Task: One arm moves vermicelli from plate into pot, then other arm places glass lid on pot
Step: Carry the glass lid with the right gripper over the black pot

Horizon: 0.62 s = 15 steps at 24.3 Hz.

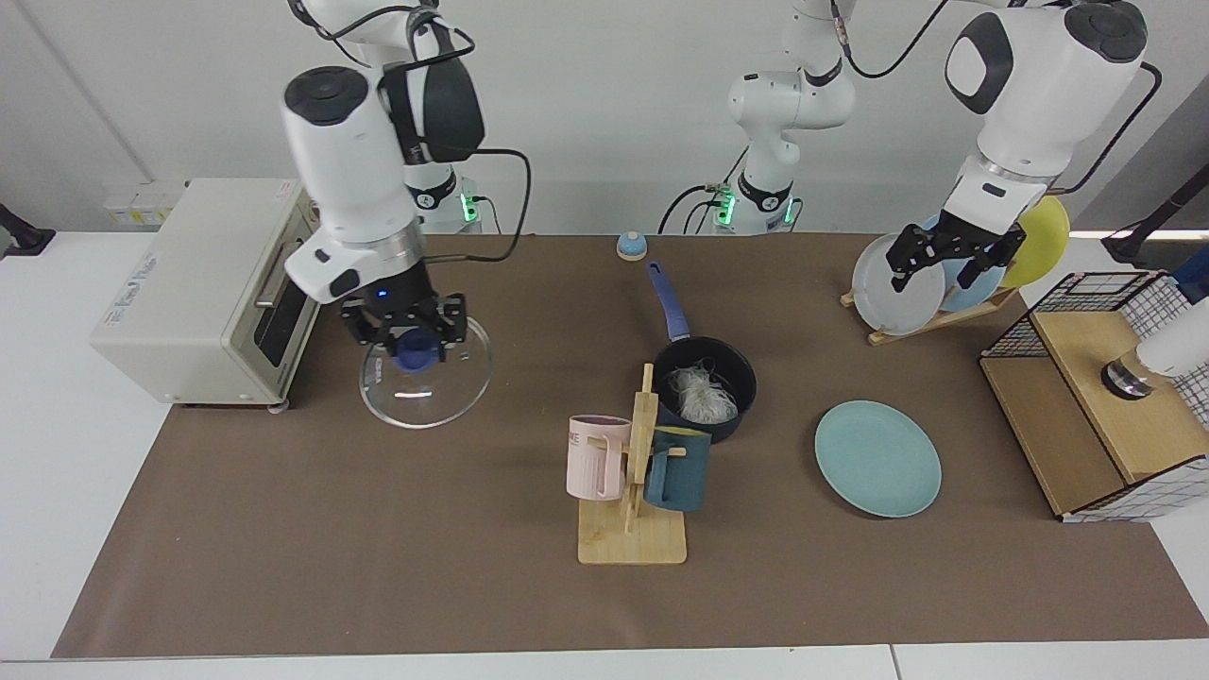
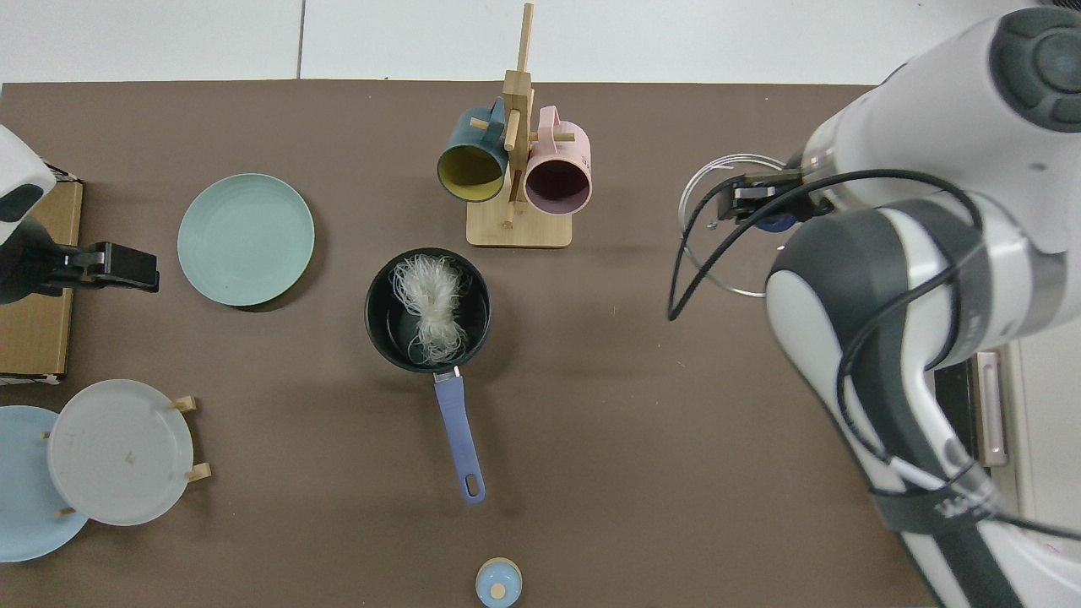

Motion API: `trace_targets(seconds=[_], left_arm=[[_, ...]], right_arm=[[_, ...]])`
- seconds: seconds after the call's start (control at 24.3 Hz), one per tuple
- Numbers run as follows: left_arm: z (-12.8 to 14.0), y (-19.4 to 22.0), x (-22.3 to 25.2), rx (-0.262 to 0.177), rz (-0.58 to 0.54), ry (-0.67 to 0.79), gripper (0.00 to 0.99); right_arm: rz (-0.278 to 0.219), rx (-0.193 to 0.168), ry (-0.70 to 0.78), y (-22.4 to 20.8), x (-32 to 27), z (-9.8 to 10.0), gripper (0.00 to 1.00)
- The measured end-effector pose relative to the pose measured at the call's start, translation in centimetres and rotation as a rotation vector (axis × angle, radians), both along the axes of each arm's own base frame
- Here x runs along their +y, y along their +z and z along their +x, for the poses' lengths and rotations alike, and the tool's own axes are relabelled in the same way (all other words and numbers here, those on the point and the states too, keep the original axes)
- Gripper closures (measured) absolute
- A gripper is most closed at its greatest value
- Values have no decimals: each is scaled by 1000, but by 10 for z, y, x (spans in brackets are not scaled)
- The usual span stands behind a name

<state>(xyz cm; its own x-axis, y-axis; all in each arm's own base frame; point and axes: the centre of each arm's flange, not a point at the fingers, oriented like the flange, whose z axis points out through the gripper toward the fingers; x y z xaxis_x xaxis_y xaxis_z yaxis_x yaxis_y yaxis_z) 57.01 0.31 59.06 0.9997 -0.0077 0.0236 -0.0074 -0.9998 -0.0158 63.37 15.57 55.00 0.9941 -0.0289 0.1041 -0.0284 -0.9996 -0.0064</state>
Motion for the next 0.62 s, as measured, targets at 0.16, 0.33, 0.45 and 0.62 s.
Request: trace_targets(seconds=[0.16, 0.33, 0.45, 0.62], left_arm=[[0, 0, 0, 0, 0, 0, 0], [0, 0, 1, 1, 0, 2, 0], [0, 0, 3, 1, 0, 5, 0], [0, -1, 3, 1, 0, 6, 0]], right_arm=[[9, -9, -33, 2, 74, -23, 414], [20, -17, -22, 5, 130, -47, 414], [33, -23, -37, 9, 162, -63, 414], [47, -23, -68, 10, 215, -93, 414]])
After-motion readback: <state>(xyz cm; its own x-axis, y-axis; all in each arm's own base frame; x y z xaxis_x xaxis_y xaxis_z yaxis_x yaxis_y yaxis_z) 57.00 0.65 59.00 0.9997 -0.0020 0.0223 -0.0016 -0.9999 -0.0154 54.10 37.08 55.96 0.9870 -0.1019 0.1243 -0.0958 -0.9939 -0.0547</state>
